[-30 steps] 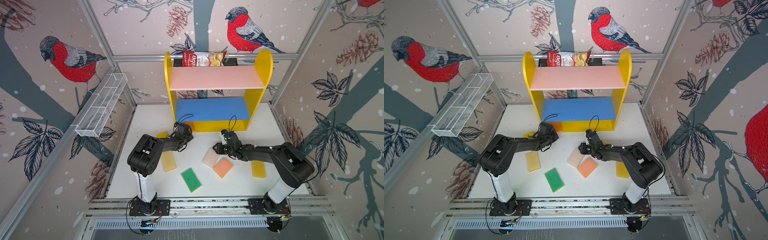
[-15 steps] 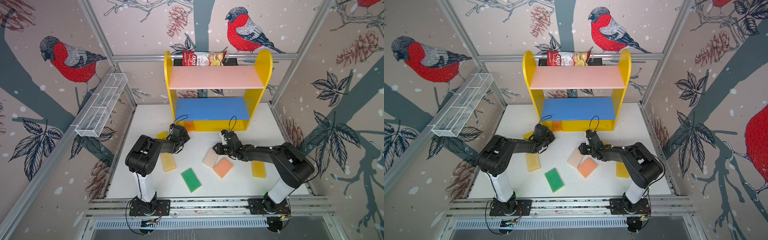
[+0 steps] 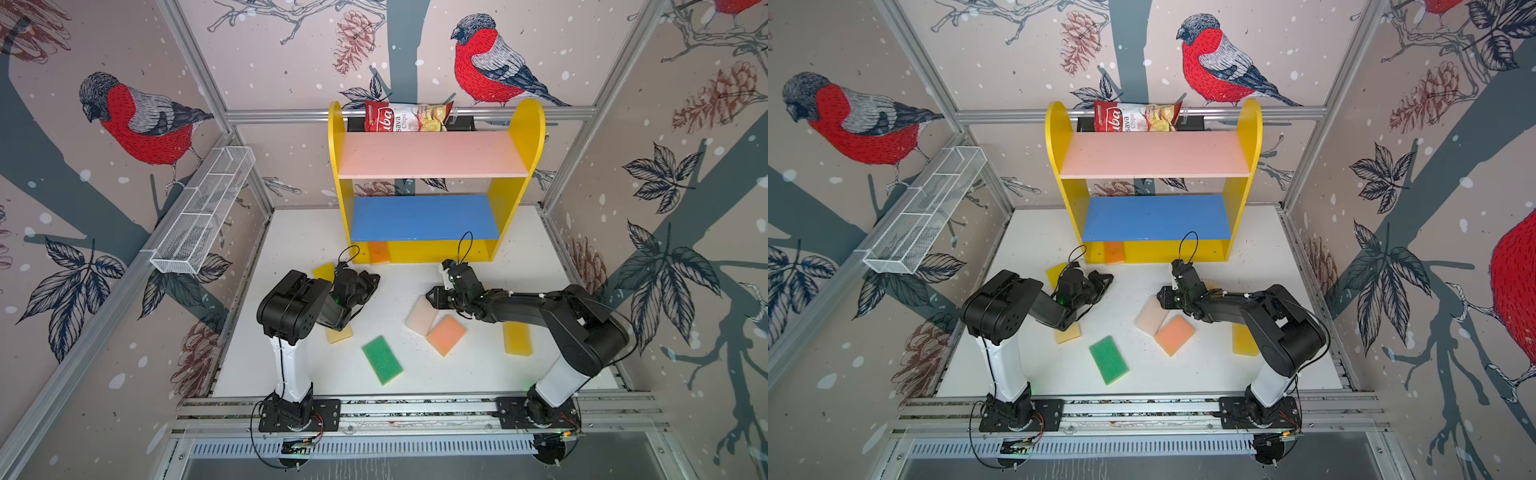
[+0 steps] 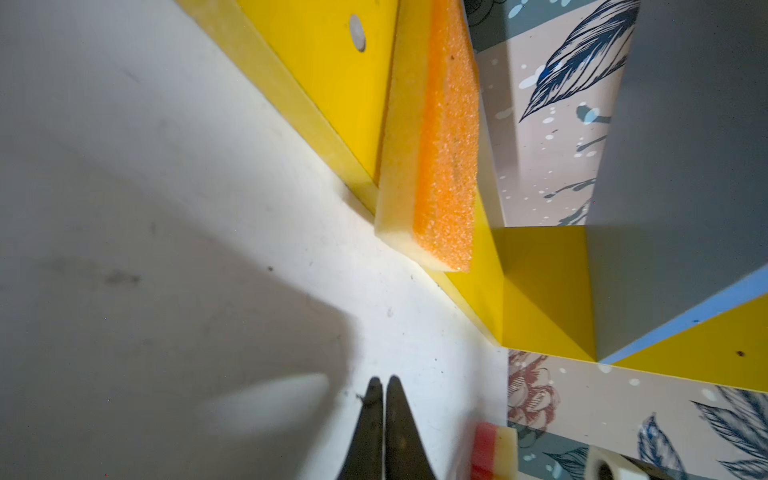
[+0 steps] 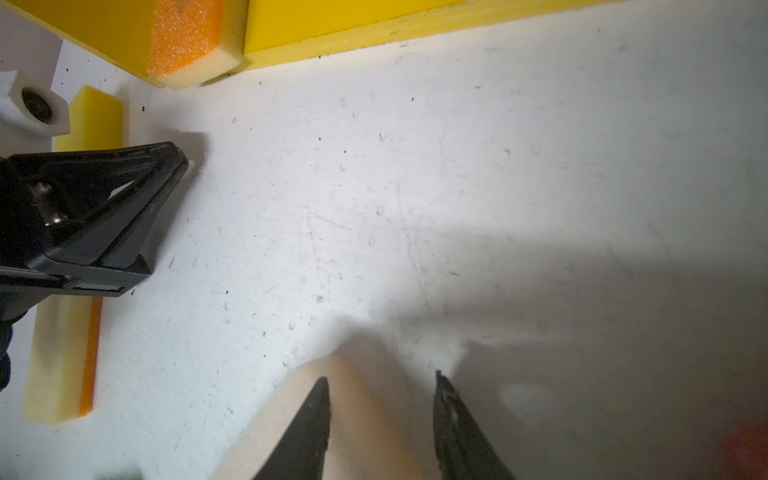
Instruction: Place and organize the cleaning sponges onto the shelf
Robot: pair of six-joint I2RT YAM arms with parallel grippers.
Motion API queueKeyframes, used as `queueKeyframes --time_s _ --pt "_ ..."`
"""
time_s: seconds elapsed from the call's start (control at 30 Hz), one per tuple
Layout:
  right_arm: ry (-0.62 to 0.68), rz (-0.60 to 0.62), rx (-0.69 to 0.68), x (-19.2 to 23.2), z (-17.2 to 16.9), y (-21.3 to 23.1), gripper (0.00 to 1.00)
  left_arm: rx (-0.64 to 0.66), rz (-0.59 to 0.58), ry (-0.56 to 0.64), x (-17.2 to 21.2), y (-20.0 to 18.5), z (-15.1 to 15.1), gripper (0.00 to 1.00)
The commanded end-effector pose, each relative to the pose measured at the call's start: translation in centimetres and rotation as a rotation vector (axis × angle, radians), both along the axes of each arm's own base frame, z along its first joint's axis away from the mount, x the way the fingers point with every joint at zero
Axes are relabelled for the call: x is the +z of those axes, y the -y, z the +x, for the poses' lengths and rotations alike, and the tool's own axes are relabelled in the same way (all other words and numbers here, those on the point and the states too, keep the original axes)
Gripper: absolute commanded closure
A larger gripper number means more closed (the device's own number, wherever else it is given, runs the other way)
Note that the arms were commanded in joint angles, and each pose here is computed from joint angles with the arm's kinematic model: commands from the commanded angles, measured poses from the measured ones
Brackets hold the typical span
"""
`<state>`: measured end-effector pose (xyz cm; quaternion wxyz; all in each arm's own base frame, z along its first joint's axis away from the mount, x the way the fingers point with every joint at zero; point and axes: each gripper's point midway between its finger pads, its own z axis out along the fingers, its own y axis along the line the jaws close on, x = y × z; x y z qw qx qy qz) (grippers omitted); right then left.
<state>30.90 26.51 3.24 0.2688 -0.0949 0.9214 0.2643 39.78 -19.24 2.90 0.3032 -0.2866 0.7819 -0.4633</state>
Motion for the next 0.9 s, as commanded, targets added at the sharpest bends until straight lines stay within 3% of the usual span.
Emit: queueKeyframes --time_s 0.0,0.43,0.87 --pt "0.007 0.006 0.005 0.2 0.1 -0.2 0.59 0.027 -0.028 -0.082 -2.0 -0.8 -0.7 1.00" --pt "-0.001 -0.013 0.005 -0.4 0.0 0.1 0.59 0.129 0.062 -0.089 -3.0 -2.6 2.3 1.00" --pt "-0.015 -0.027 0.005 -1.2 -0.2 0.3 0.59 0.222 0.077 -0.100 -3.7 -4.5 3.3 1.00"
